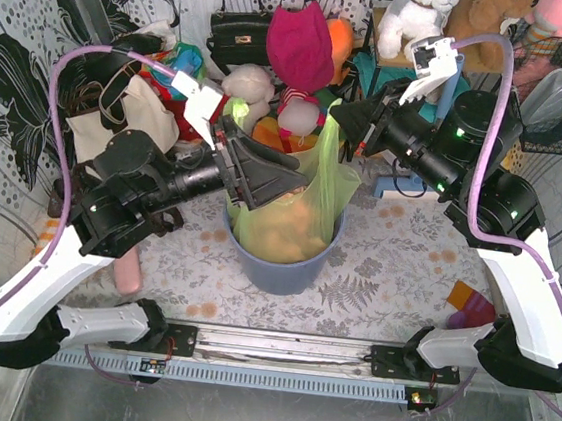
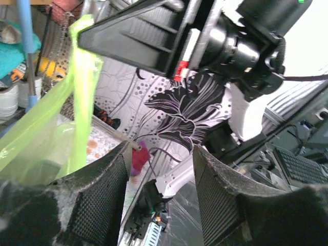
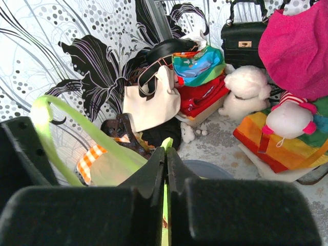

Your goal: Tie the trash bag

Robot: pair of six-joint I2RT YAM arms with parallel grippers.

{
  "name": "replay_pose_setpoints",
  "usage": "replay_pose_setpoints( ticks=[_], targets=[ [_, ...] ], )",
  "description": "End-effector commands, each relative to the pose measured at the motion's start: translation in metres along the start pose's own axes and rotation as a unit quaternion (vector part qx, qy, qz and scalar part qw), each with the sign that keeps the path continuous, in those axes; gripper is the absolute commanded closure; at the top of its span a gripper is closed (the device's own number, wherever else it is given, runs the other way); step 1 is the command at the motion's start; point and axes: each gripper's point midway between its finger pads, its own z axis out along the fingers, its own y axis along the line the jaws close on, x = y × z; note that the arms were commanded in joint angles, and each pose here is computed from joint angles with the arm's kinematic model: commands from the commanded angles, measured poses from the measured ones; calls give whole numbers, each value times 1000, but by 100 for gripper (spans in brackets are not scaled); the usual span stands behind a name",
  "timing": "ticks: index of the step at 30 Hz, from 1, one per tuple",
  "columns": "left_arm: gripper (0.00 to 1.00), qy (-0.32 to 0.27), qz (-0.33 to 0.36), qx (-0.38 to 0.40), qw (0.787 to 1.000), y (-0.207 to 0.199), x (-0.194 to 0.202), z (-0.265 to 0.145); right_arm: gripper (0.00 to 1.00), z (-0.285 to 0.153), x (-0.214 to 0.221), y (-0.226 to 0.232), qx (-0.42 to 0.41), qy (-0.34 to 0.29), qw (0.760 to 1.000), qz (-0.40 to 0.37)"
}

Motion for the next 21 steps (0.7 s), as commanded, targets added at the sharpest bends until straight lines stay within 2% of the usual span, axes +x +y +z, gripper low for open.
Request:
replay_pose_setpoints(
  ticks=[1, 8, 14, 21],
  targets=[
    [41, -67, 14, -9, 998, 13, -14, 14, 100, -9, -23, 6, -10, -38, 999, -1],
    [42, -137, 42, 24, 989, 1, -27, 25, 100, -11, -27, 22, -56, -44, 997, -13],
    [41, -168, 127, -16, 977, 19, -33, 26, 100, -16, -23, 36, -99, -32, 994, -28],
    [35, -194, 247, -44, 948, 42, -27, 22, 100, -25, -15, 46, -134, -17, 990, -48]
  ],
)
